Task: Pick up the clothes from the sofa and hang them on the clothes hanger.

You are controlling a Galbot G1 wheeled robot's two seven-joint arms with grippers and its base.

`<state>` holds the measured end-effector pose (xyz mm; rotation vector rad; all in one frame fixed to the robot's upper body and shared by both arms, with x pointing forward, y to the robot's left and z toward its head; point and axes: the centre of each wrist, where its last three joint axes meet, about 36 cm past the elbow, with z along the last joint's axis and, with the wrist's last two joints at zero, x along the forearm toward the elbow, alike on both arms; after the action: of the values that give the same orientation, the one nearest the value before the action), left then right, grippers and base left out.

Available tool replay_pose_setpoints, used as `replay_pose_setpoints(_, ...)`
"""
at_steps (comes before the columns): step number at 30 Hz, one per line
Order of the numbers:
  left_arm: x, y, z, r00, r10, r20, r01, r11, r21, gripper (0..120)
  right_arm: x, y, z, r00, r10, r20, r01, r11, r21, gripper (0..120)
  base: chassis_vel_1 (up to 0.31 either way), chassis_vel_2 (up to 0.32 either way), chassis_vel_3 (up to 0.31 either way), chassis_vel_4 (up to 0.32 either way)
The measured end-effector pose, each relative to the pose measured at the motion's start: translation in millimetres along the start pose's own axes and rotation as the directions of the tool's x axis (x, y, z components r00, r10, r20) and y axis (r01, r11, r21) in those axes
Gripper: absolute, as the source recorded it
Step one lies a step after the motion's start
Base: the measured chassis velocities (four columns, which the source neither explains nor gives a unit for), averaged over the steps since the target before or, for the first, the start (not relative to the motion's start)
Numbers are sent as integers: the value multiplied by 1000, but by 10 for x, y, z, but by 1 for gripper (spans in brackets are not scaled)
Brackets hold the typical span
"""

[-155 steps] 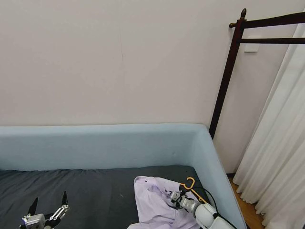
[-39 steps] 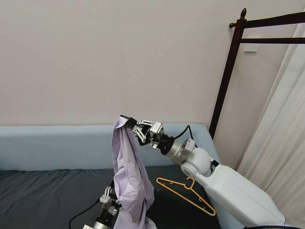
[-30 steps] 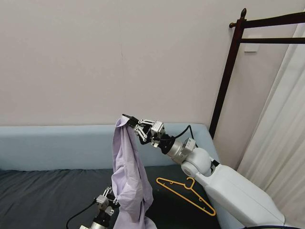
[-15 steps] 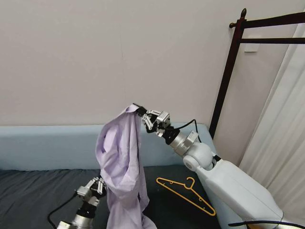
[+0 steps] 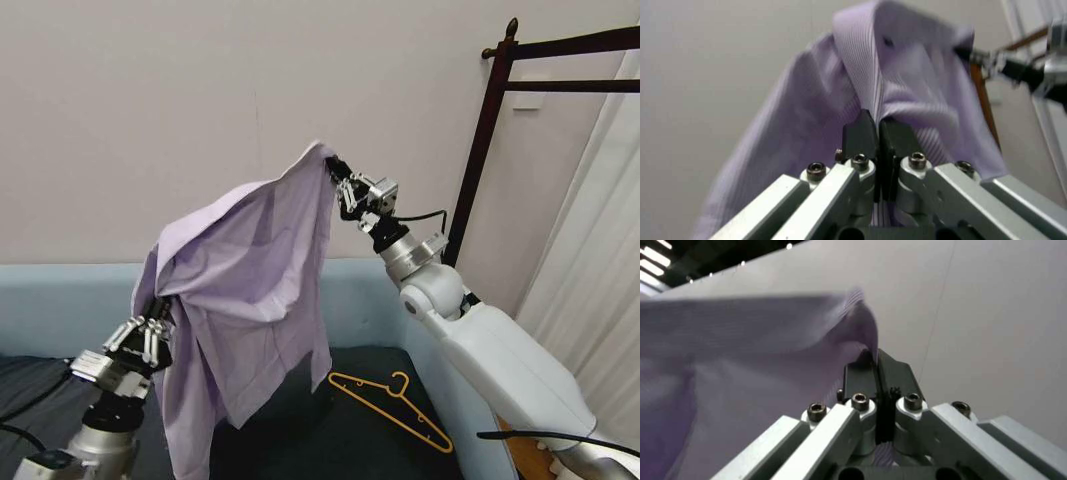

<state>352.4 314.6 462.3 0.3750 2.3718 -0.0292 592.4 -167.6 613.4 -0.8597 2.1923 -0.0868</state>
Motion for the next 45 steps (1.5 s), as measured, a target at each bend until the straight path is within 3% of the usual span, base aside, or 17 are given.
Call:
replay_pose_setpoints(2, 75, -51, 69, 1000, -5, -30, 5, 1000, -14, 0, 71, 56, 65, 1000, -5, -16, 5, 1000, -3, 0, 0, 0, 0, 0)
replay_pose_setpoints(4, 436, -270, 454, 990, -37, -138, 32, 999, -39, 0, 392, 315, 361, 997, -27, -79, 26, 999, -23, 0, 0, 0, 0, 0)
replay_pose_setpoints(6, 553, -356, 567, 985, -27, -168, 24, 999, -25, 4, 503, 409, 454, 995, -34, -99, 30, 999, -35, 0, 0, 0, 0, 0)
replay_pose_setpoints(9, 902, -584, 860, 971, 28, -236, -21, 999, 30, 18, 742, 644, 659, 990, -50, -134, 41, 997, -69, 0, 0, 0, 0, 0)
replay_pose_setpoints(12, 1050, -618, 964, 965, 37, -259, -31, 999, 30, 27, 772, 715, 708, 989, -55, -134, 44, 996, -83, 0, 0, 0, 0, 0)
replay_pose_setpoints(16, 1151, -578, 996, 961, 47, -273, -43, 999, 20, 41, 740, 720, 697, 990, -60, -125, 49, 995, -90, 0, 0, 0, 0, 0)
replay_pose_setpoints(22, 1265, -323, 974, 956, 104, -274, -114, 993, -20, 64, 582, 576, 583, 994, -60, -91, 53, 996, -78, 0, 0, 0, 0, 0)
replay_pose_setpoints(28, 1348, -227, 1052, 952, 116, -282, -126, 992, -17, 84, 570, 507, 532, 995, -53, -83, 47, 996, -71, 0, 0, 0, 0, 0)
replay_pose_setpoints(31, 1478, -130, 1176, 953, 74, -295, -76, 997, 4, 98, 571, 479, 475, 995, -71, -72, 66, 995, -75, 0, 0, 0, 0, 0)
replay_pose_setpoints(40, 1398, -67, 1367, 951, -71, -300, 96, 993, 70, 100, 571, 541, 399, 988, -149, -45, 144, 985, -98, 0, 0, 0, 0, 0)
replay_pose_setpoints(45, 1440, -152, 1508, 939, -57, -339, 90, 993, 82, 100, 519, 587, 351, 987, -159, -26, 155, 982, -110, 0, 0, 0, 0, 0)
